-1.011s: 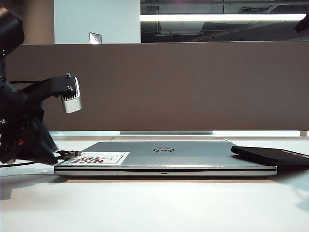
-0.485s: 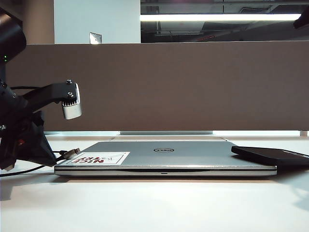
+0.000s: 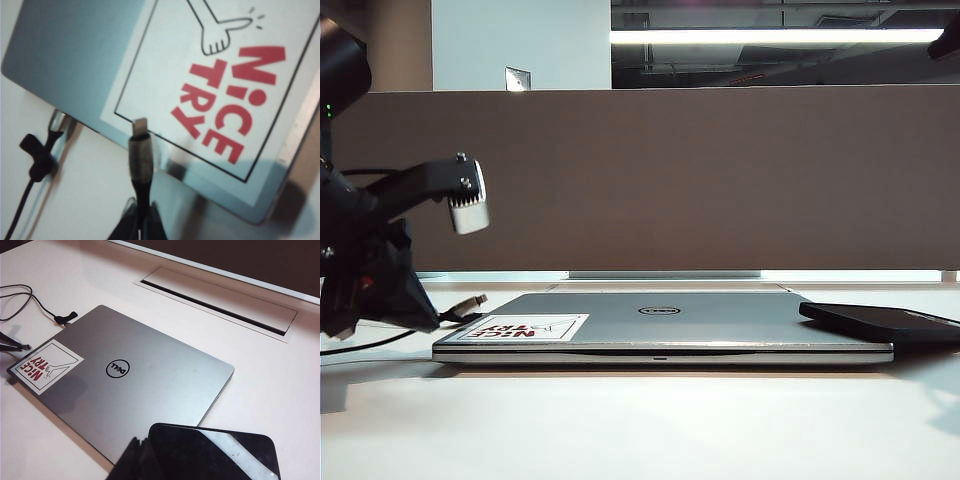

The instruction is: Pick up the charging cable and the phone, plug the charging cable into the charging port on the phone, and finally place them back on the table.

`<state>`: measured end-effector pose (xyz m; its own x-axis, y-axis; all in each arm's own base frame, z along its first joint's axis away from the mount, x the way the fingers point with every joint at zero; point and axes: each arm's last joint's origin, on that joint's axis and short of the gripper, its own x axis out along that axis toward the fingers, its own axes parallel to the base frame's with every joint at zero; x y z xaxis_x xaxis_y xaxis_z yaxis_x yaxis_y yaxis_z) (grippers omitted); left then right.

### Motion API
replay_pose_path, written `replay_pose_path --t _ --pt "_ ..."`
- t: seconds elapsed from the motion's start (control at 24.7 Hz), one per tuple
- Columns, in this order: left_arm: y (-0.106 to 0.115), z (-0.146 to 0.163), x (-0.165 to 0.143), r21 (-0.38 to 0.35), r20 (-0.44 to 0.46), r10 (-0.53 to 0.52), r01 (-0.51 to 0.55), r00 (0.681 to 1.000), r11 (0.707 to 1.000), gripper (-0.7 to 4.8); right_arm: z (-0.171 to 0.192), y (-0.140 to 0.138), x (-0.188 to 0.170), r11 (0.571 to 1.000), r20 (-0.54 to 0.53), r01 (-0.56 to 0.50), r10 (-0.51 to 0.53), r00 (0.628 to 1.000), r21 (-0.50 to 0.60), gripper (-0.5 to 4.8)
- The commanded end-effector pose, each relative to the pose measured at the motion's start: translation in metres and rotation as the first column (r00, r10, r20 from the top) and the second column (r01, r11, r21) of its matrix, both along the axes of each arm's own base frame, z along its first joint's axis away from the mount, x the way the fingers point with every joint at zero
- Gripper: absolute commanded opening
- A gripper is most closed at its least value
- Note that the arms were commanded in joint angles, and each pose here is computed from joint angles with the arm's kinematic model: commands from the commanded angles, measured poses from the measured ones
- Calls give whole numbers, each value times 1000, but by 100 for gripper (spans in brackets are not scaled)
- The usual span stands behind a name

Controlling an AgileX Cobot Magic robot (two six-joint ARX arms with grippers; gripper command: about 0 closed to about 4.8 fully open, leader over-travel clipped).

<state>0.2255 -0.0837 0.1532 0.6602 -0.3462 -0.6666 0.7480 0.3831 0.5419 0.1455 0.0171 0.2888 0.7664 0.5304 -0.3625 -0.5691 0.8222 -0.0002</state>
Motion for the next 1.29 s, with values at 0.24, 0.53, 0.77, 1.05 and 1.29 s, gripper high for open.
replay_pose_path --t 0.24,0.53,0.77,1.05,1.29 --pt "1 22 -3 -112 54 64 -57 996 992 -8 3 0 0 1000 10 5 -5 1000 24 -2" --pt "4 46 -12 -316 45 194 -170 980 933 -8 3 0 0 1000 5 7 -7 1000 29 -2" --pt "-14 57 -24 -442 9 177 -154 984 884 -8 3 0 0 999 3 8 -8 1000 33 -2" --pt "-51 69 -41 -645 -40 86 -91 995 758 -8 3 -1 1 992 -53 73 -68 996 100 -2" --pt "-70 77 -53 -764 -106 22 -95 994 639 -8 1 -3 3 968 -121 211 -195 973 139 -2"
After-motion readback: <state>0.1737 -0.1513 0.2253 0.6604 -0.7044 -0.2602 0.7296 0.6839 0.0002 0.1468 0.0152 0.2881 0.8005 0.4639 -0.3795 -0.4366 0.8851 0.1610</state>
